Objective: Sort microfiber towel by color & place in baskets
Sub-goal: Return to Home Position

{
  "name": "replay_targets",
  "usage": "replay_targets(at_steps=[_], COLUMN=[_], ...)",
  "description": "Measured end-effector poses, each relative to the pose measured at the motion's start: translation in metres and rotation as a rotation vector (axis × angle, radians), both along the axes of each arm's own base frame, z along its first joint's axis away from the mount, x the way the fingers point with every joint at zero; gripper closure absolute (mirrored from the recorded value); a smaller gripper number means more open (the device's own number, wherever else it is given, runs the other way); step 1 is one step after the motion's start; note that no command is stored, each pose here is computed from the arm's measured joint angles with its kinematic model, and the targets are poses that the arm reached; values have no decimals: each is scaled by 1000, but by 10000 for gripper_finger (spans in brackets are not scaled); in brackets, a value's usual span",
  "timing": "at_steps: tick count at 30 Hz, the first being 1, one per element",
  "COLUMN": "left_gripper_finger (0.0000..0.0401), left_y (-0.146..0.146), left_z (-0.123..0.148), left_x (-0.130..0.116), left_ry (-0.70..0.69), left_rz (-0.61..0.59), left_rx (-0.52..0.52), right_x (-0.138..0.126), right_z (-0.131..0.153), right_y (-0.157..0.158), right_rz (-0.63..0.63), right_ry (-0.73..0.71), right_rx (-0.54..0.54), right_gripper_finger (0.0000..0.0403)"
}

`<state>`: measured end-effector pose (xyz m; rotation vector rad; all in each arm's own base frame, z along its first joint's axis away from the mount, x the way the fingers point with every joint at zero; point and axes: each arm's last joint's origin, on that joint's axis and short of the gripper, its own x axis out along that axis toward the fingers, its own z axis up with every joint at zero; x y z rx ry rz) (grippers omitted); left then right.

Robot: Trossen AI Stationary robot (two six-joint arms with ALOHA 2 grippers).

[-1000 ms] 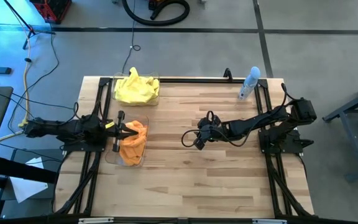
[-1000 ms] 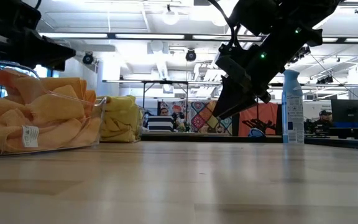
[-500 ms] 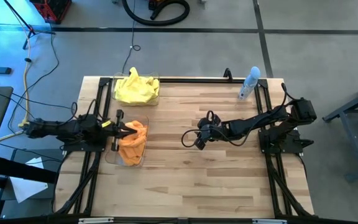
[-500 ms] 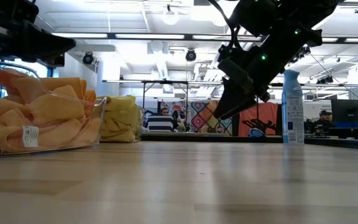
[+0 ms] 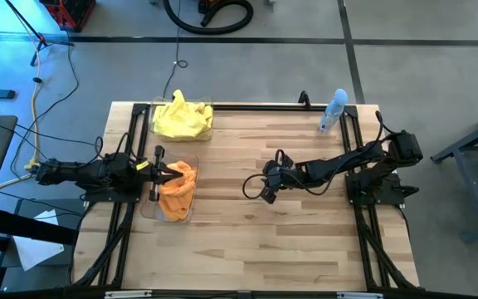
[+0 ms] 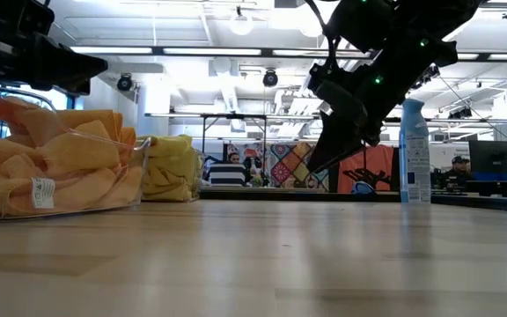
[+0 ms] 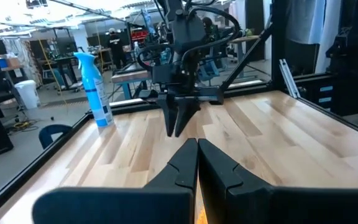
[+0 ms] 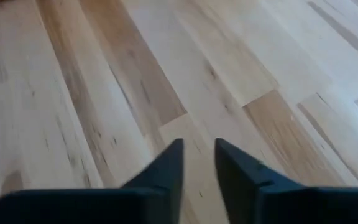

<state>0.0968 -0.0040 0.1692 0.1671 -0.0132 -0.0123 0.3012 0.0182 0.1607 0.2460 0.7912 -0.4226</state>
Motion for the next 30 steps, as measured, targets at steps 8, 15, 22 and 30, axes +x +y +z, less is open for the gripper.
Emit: replay_targets(at_steps=[8,15,22,30], left_gripper_finger=[401,401,401,401], left_y=[0,0,0,0], left_z=[0,0,0,0], left_x=[0,0,0,0], left_ry=[1,1,1,1], left_rz=[0,0,0,0], left_rx=[0,1,1,1], right_x=[-10,-42,-85,-134], right_z=[-17,-41,-35,-25], right_y=[6,11,2,-8], right_rz=[100,210,223,281], right_ry=[-27,-160,-310,-475], right_rx=[-13,71,65,72], right_gripper_finger=[380,397,401,402])
